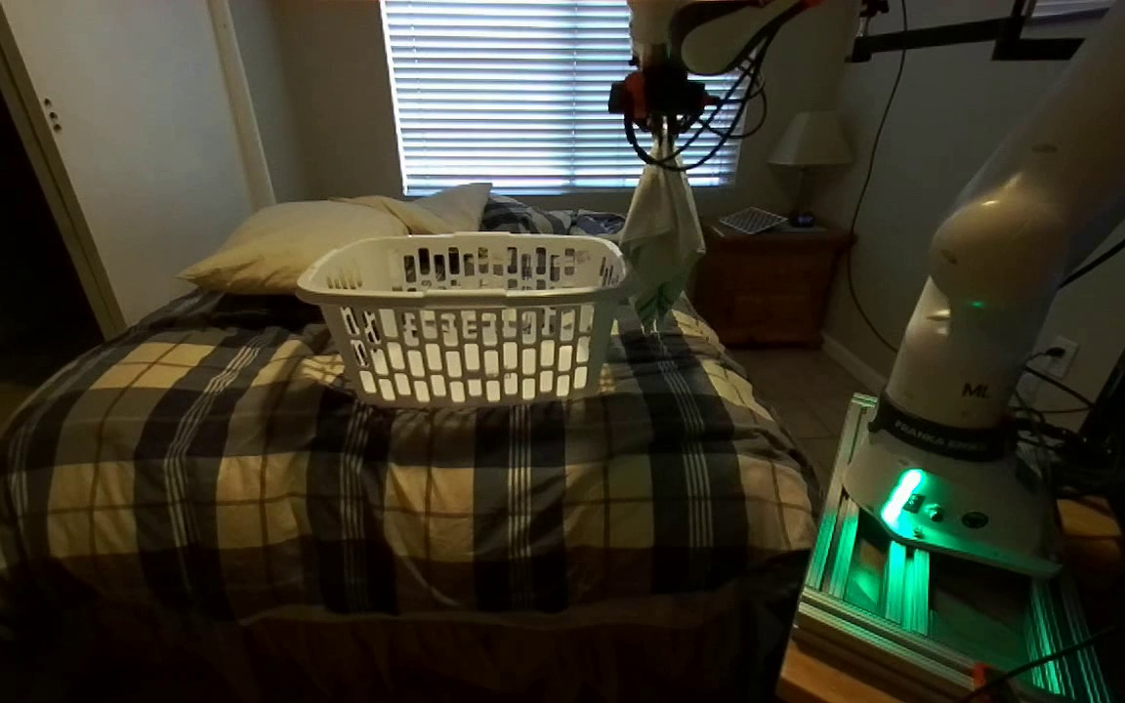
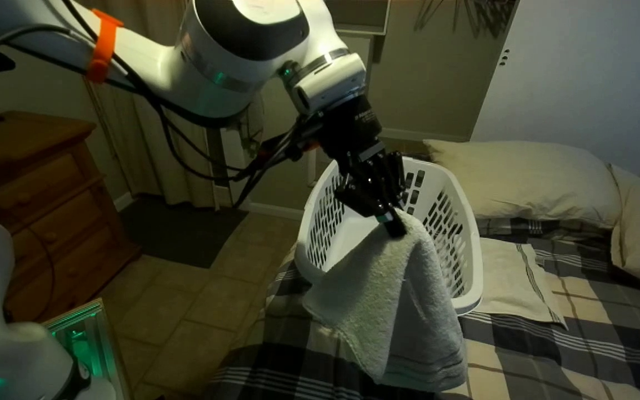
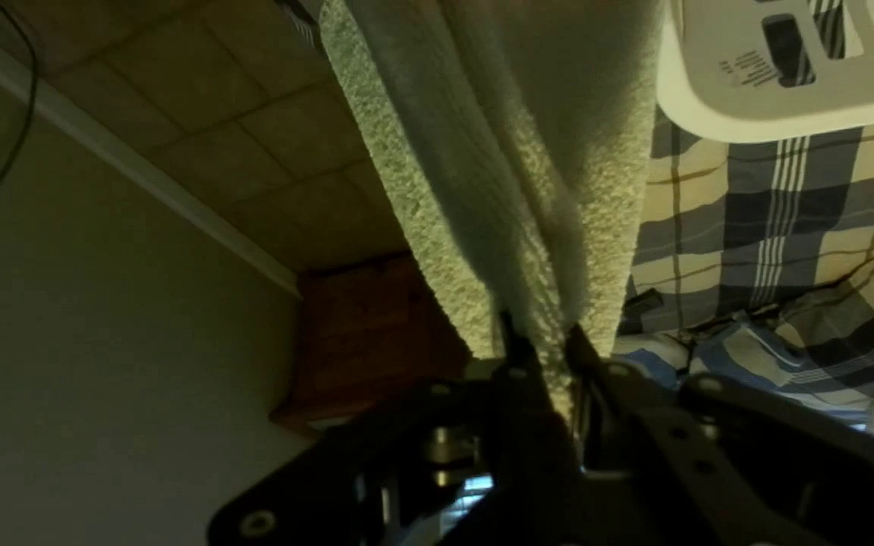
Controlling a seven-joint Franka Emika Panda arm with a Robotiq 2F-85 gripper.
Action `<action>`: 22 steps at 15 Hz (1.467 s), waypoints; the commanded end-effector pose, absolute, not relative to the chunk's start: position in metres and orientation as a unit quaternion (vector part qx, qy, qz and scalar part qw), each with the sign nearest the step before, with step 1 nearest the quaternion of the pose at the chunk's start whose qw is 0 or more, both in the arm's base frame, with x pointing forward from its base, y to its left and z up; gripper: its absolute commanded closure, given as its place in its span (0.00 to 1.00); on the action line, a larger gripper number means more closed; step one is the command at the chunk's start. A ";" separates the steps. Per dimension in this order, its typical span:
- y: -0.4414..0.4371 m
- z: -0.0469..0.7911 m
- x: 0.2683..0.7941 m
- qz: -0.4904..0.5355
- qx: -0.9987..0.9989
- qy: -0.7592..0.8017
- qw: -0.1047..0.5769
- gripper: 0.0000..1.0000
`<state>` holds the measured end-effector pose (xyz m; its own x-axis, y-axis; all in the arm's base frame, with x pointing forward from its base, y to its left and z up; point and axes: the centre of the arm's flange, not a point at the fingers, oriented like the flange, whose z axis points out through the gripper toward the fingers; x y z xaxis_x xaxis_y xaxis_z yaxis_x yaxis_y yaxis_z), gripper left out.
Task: Put the towel on the basket
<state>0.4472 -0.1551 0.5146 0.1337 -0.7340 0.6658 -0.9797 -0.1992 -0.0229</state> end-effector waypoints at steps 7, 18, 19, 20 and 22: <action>-0.148 0.553 0.530 0.260 0.666 -0.684 0.148 0.94; -0.126 0.542 0.598 0.214 0.644 -0.732 0.063 0.96; -0.125 0.540 0.602 0.208 0.644 -0.733 0.060 0.96; -0.124 0.538 0.605 0.210 0.640 -0.736 0.060 0.96; -0.123 0.534 0.611 0.212 0.635 -0.741 0.048 0.96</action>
